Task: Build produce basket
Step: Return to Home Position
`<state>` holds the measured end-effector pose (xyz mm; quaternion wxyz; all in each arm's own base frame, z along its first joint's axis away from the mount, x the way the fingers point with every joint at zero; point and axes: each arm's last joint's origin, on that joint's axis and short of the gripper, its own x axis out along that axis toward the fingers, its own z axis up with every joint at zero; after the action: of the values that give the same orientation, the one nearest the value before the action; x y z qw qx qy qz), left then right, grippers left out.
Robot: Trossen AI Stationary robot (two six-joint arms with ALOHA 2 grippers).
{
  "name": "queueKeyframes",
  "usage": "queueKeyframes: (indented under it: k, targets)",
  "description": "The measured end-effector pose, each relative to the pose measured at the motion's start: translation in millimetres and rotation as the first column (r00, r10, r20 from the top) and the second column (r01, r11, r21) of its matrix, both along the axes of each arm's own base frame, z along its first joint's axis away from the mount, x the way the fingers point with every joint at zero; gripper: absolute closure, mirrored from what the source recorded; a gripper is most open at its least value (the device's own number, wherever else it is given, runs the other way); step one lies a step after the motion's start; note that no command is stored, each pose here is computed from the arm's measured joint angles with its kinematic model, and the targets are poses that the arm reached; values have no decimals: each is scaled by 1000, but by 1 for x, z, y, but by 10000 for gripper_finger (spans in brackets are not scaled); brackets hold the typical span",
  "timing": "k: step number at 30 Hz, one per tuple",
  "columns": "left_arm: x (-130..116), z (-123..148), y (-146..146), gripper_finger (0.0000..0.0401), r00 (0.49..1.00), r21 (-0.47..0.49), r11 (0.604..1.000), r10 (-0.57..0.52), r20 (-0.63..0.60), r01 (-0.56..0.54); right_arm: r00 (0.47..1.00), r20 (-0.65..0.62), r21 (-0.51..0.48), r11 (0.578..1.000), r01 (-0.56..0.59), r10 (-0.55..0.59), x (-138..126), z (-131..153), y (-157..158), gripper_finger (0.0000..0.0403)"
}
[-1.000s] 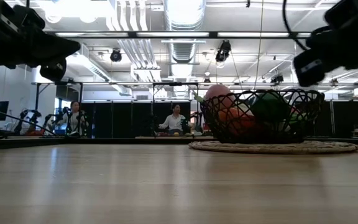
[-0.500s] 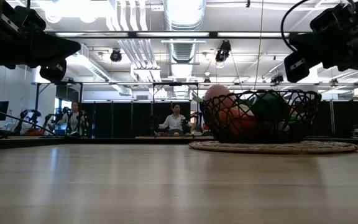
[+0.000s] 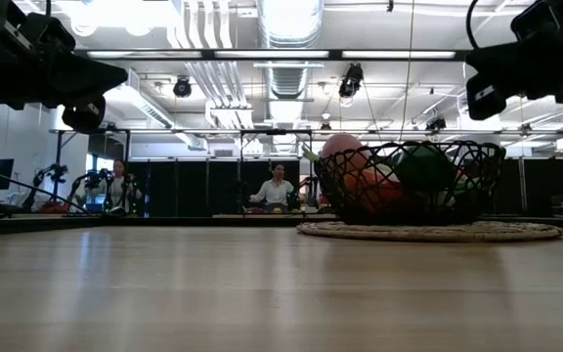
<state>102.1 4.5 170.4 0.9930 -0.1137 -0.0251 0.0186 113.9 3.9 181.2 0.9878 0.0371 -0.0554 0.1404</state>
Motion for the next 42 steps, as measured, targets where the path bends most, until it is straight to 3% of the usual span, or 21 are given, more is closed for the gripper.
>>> queueKeyframes:
  k: [5,12,22,31,42]
  targets:
    - [0,-1,0,400,1000,0,1000,0,-6,0,995,-10,4,995,100,-100,-1,-1,9,394]
    - [0,-1,0,400,1000,0,1000,0,-7,0,995,-92,-36,999,21,-24,-2,-10,21,394]
    - [1,-1,0,400,1000,0,1000,0,-10,0,986,-168,11,1000,22,-20,-1,-16,21,394]
    - [1,-1,0,400,1000,0,1000,0,-9,0,950,-310,-39,999,18,-30,-3,-31,21,394]
    - [1,-1,0,400,1000,0,1000,0,-8,0,949,-314,-20,1000,24,-29,-3,-31,21,394]
